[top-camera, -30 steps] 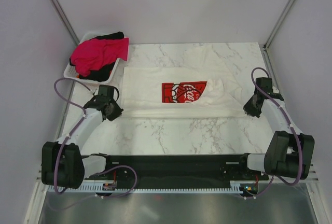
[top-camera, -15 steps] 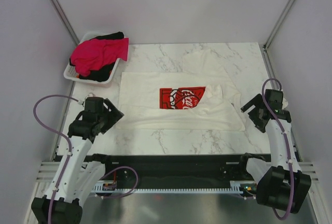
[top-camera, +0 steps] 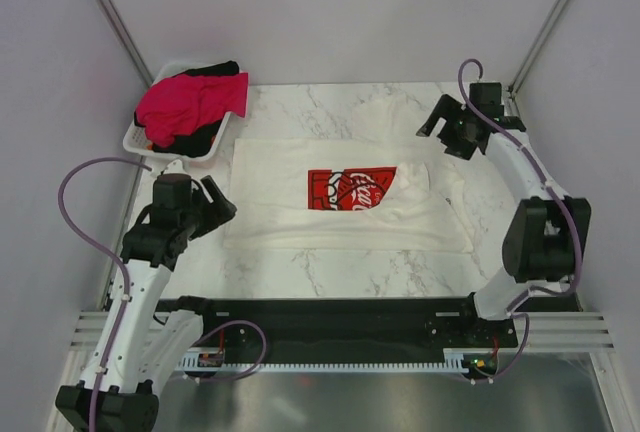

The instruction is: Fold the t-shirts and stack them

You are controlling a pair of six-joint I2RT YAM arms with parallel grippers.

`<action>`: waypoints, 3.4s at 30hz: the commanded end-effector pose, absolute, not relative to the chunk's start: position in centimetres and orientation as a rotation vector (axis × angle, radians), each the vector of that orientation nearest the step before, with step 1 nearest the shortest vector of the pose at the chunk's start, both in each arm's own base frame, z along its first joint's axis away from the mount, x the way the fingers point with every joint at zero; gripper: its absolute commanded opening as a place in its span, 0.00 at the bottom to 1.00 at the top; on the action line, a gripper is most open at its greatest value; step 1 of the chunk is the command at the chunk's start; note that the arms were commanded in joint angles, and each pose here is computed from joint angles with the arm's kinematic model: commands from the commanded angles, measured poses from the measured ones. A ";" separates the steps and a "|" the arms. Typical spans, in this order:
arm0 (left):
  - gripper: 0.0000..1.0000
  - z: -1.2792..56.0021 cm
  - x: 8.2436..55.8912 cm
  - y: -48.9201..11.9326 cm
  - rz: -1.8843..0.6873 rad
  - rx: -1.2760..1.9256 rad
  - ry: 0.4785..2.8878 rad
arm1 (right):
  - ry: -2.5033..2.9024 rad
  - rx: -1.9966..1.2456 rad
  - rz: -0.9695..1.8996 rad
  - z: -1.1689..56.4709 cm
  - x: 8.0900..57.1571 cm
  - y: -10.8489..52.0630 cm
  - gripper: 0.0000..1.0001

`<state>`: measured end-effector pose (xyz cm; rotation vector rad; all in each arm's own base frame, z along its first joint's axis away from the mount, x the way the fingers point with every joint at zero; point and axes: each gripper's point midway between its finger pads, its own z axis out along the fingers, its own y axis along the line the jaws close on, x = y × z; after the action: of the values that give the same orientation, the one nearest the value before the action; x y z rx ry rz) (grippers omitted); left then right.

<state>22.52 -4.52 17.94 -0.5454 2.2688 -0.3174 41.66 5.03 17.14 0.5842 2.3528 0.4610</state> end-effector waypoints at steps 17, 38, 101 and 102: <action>0.68 19.5 22.2 -2.6 -0.230 -0.540 2.147 | 1.950 0.312 0.545 11.2 71.9 8.3 0.96; 0.65 19.0 22.2 -2.1 -0.196 -0.574 2.162 | 1.969 0.163 0.430 11.5 70.1 11.1 0.00; 0.02 3.1 56.0 -5.9 0.216 -0.558 2.548 | 2.276 0.428 0.350 10.9 47.4 4.3 0.00; 0.02 3.7 56.0 -5.9 0.210 -0.554 2.540 | 2.269 0.418 0.363 11.3 47.7 4.5 0.00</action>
<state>55.93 -5.86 2.92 -0.5460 2.5427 0.2356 46.18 3.73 9.11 0.4851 2.3324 0.3227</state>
